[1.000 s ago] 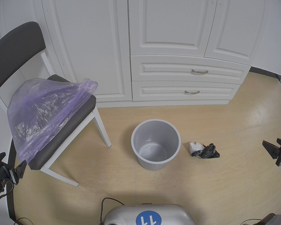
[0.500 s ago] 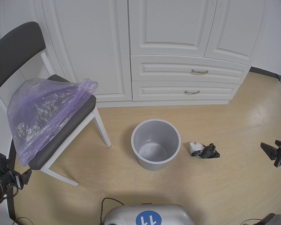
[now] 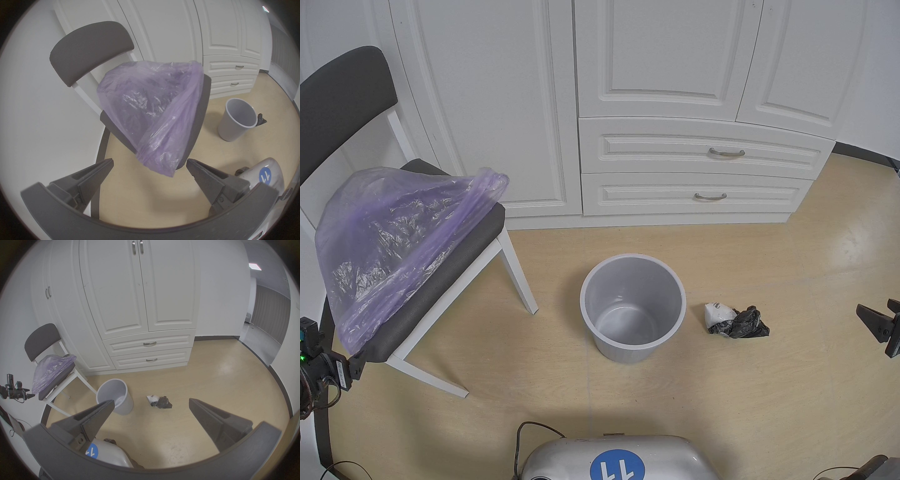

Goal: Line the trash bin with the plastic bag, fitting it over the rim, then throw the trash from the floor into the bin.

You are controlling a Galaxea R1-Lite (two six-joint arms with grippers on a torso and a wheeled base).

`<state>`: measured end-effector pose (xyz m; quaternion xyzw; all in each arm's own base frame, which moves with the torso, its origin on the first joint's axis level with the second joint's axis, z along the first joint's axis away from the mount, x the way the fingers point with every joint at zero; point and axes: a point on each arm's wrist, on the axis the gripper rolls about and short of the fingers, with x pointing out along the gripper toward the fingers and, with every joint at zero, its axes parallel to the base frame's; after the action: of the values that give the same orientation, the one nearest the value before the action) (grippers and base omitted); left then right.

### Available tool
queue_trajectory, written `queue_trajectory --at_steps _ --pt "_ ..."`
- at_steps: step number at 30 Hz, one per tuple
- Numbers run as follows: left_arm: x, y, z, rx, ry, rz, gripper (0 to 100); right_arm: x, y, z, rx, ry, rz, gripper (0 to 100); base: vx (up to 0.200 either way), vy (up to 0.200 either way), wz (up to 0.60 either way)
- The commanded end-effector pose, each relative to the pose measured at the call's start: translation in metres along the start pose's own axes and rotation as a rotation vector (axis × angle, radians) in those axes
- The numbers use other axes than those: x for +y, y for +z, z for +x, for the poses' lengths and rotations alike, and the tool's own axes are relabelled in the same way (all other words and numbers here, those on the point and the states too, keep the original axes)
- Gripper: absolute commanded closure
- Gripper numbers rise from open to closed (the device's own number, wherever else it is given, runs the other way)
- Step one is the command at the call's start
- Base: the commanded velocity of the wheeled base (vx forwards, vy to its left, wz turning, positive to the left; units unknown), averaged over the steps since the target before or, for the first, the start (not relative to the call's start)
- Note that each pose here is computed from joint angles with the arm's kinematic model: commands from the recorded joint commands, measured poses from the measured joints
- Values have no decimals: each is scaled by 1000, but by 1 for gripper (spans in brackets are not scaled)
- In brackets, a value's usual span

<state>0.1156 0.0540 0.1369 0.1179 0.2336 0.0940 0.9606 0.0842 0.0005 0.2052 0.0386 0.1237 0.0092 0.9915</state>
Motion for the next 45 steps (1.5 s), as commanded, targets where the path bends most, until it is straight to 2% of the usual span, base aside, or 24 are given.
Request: queue_trajectory --at_steps 1,7,13,19,26,32,39,45 --pt "2 -9 17 63 14 -16 0 0 1 -2 -13 1 -1 0 0 0 0" --pt "15 -6 17 49 95 -43 0 0 1 -1 -9 2 1 0 0 0 0" --pt "43 0 22 60 212 -102 0 0 0 -1 -8 2 1 0 0 0 0" --pt "63 7 24 39 278 -174 0 1 -1 -2 -5 12 -1 0 0 0 0" --pt "63 5 25 21 219 -183 0 2 -2 -2 -1 31 -6 0 0 0 0" --pt "59 4 27 -11 106 -199 0 2 -3 0 -24 33 -8 0 0 0 0" --pt "66 13 31 -52 112 -279 0 2 -6 2 -41 35 -8 0 0 0 0" --pt "74 12 37 -58 134 -297 0 3 -6 2 -39 49 -12 0 0 0 0"
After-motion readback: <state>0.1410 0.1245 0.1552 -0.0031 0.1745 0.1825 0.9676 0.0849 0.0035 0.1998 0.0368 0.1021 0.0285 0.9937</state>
